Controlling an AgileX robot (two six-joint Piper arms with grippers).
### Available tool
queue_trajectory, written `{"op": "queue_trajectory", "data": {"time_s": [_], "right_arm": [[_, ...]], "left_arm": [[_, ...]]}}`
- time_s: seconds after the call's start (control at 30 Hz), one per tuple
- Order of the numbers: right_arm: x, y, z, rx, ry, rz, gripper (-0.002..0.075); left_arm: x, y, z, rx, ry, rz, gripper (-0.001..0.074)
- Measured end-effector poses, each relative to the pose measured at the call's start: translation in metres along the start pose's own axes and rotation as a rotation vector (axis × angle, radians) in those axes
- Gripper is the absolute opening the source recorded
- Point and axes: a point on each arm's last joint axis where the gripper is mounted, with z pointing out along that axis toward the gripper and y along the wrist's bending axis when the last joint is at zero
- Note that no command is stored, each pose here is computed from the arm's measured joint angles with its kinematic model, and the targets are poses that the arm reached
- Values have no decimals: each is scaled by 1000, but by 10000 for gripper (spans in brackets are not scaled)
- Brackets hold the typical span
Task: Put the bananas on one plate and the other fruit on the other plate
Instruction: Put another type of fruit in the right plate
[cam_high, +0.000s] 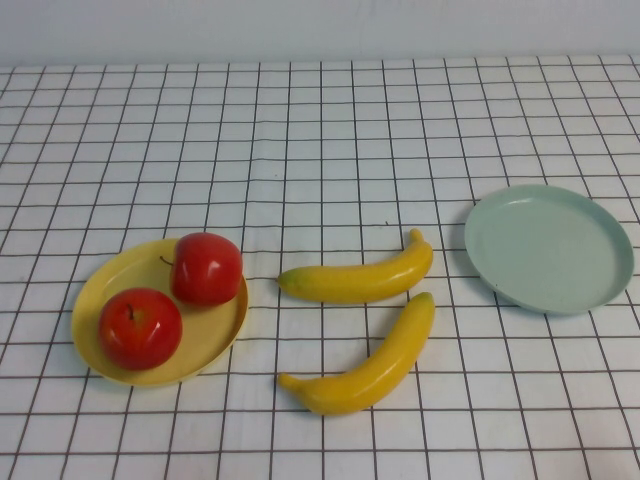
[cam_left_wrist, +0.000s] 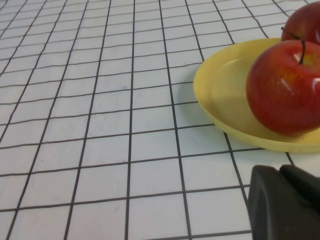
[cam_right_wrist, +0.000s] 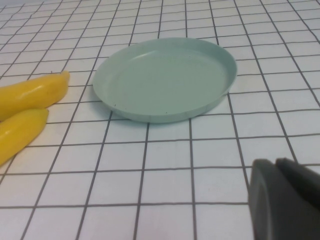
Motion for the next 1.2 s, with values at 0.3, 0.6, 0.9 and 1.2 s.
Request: {"op": "queue_trajectory", "data": {"time_s": [0.3,0.6,0.9,1.2], "right_arm": [[0,0,0,-5,0,13,-16],[-91,19,-59,-72,-119,14,-16],[-147,42,-79,-194,142,-27,-16],[-144,59,-12,-419,512,-36,-16]], "left_arm": [[0,0,0,-1,-2,-4,-2],[0,0,0,-1,-2,-4,-2],[0,0,0,-1,-2,-6,-2],[0,0,0,-1,-2,-6,-3]]}}
